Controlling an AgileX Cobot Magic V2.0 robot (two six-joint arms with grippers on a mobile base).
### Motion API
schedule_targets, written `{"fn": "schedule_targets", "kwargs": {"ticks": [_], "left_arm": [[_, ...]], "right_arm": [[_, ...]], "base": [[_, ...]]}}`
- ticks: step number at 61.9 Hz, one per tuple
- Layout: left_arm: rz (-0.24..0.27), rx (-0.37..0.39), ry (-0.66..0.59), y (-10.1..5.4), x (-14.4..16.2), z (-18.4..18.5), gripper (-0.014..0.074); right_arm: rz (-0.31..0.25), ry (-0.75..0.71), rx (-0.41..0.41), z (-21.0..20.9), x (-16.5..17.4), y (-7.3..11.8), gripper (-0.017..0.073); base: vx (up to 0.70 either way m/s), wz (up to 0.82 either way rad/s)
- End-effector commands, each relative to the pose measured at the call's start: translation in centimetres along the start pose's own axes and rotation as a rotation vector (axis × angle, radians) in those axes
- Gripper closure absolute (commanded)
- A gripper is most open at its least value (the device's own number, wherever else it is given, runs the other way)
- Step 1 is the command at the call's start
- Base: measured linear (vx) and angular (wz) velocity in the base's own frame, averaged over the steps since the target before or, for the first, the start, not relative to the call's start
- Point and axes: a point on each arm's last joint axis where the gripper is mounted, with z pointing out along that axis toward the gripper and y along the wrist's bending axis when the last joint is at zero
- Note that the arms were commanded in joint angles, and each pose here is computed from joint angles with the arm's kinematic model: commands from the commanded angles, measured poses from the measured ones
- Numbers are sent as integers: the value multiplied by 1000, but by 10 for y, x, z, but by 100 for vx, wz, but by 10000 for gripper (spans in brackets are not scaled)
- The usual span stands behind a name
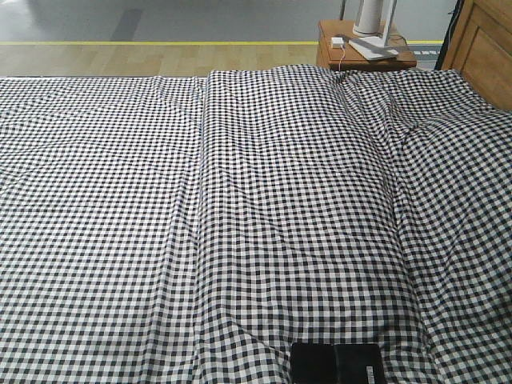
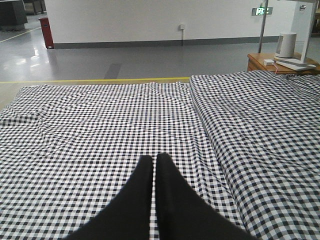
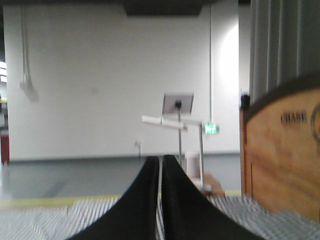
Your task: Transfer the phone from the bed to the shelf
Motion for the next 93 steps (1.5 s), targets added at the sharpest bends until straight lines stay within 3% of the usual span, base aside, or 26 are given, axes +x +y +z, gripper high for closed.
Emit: {"fn": "schedule_targets", "kwargs": {"ticks": [1, 16, 30, 44, 59, 69, 88, 93], "left_arm": [[-9, -3, -72, 0, -5, 0, 592], [-9, -3, -72, 0, -5, 0, 592], [-9, -3, -72, 0, -5, 0, 592], [-9, -3, -72, 0, -5, 0, 592], [-9, -3, -72, 0, -5, 0, 592], [-9, -3, -72, 0, -5, 0, 592], [-9, -3, -72, 0, -5, 0, 592], [-9, -3, -72, 0, -5, 0, 592]], "right_arm": [[-11, -233, 5, -1, -53, 0, 564], [-14, -325, 4, 10, -136, 1, 564], [-14, -72, -2, 57, -176, 2, 564], [-23, 276, -5, 116, -158, 2, 561], [-21, 652, -9, 155, -100, 2, 516], [-20, 823, -10, 168, -71, 1, 396], [-16, 870, -9, 172, -63, 1, -108], [-6, 870, -5, 172, -63, 2, -169]], "base": [[0, 0], [0, 0], [0, 0], [0, 0], [0, 0], [0, 0], [0, 0], [0, 0]]}}
